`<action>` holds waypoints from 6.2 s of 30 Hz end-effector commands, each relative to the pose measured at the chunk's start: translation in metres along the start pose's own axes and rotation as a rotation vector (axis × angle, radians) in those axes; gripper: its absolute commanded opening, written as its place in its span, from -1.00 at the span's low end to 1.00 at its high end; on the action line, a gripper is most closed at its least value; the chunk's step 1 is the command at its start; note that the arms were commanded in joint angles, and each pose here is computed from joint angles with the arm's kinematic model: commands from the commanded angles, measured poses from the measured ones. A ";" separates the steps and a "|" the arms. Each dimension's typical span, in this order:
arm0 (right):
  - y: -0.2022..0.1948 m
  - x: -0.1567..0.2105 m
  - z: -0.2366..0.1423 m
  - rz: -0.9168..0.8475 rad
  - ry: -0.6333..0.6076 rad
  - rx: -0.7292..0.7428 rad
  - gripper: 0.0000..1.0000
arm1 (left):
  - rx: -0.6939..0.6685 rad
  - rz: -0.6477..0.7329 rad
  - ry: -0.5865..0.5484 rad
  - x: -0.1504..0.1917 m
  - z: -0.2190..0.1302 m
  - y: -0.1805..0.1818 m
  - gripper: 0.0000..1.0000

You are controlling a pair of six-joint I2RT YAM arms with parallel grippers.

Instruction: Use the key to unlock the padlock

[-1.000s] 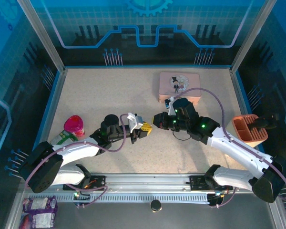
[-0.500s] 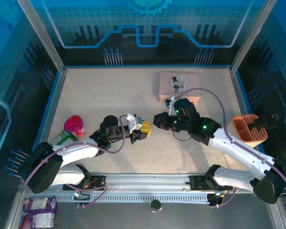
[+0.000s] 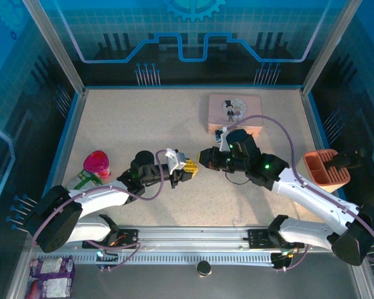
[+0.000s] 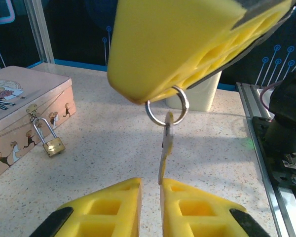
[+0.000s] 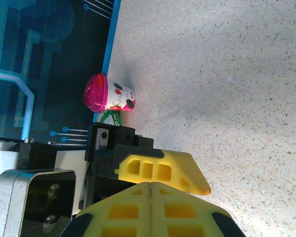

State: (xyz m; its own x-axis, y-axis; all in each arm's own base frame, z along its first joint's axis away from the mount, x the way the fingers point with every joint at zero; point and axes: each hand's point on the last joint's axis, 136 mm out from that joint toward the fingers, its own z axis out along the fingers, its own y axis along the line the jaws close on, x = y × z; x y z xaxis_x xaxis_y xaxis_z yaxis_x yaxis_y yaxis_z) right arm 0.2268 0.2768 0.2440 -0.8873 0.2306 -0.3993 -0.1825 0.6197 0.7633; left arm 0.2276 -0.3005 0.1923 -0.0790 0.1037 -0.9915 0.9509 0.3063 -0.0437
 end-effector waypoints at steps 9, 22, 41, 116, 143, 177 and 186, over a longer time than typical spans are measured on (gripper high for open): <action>0.001 0.004 0.004 0.006 0.007 -0.012 -1.00 | 0.041 0.023 -0.052 -0.016 -0.002 -0.009 -0.56; -0.003 0.006 0.007 0.013 0.012 -0.006 -1.00 | 0.046 0.018 -0.040 -0.016 -0.001 -0.009 -0.92; -0.059 -0.053 -0.041 -0.412 -0.271 0.168 -0.01 | -0.166 -0.124 0.342 0.003 -0.003 0.031 -1.00; -0.041 0.056 0.005 -1.051 -0.069 -0.315 -0.78 | 0.100 0.047 0.825 0.017 -0.014 -0.033 -1.00; -0.010 -0.002 -0.026 -0.553 -0.478 -0.454 -1.00 | -0.131 -0.201 -0.090 -0.084 -0.045 -0.007 0.09; 0.040 0.011 -0.029 -0.539 -0.478 -0.594 -1.00 | 0.178 -0.369 -0.158 -0.091 -0.032 -0.021 -0.68; 0.036 0.015 -0.027 -0.539 -0.468 -0.582 -1.00 | 0.160 -0.362 -0.162 -0.094 -0.033 -0.019 -0.83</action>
State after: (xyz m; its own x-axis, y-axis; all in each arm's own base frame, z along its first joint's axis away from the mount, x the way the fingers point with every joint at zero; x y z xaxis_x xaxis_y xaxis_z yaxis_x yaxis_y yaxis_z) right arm 0.1964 0.2823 0.2634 -0.4146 0.3462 -0.8415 -0.8041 0.2935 0.5170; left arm 0.2085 -0.2857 0.2732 -0.4299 -0.1220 -0.8946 0.8820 0.1552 -0.4450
